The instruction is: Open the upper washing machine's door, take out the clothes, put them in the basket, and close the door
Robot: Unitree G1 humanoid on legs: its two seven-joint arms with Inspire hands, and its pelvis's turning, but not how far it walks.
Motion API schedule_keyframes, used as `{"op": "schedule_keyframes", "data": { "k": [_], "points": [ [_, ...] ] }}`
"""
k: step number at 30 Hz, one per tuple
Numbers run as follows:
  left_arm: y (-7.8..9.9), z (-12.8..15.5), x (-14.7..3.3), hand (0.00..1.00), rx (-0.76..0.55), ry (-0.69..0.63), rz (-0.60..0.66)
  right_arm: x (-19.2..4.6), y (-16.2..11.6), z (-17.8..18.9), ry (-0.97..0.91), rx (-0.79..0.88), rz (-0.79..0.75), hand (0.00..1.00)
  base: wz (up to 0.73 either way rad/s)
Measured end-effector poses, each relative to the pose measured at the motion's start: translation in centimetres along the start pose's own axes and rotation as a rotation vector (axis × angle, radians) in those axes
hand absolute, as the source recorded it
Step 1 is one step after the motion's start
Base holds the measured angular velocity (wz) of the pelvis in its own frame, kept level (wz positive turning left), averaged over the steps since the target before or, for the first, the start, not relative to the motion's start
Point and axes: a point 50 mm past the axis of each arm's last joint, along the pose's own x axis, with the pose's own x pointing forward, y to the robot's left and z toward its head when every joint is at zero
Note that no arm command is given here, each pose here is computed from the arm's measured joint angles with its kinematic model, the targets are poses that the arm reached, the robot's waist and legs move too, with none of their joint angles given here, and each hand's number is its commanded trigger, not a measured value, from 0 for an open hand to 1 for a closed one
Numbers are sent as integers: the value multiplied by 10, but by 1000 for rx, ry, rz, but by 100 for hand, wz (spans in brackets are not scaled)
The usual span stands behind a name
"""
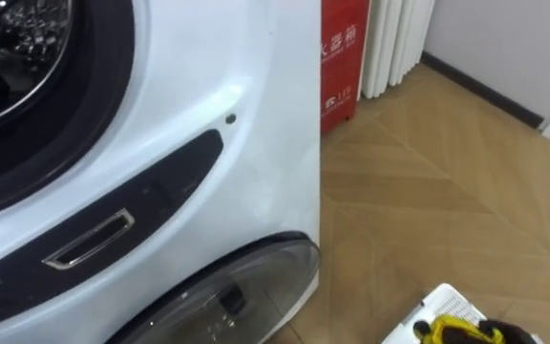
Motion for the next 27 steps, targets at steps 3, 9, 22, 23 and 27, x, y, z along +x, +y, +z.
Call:
{"op": "schedule_keyframes", "data": {
  "k": [3, 9, 22, 23, 27],
  "points": [
    [-1, 7, 1, 0, 28, -18, -6, 0, 1, -6, 20, -3, -10, 100, 19],
    [-5, 10, 2, 0, 43, -20, -18, 0, 0, -13, 49, 21, -28, 0, 10],
    [-2, 17, 2, 0, -77, -37, 36, -1, -6, -25, 100, 95, -62, 0, 4],
    [-1, 17, 2, 0, -80, -36, 43, -1, -7, -25, 100, 96, -70, 0, 0],
    [-1, 16, 2, 0, -82, -34, 52, -1, -8, -23, 92, 96, -85, 0, 0]
  ]
}}
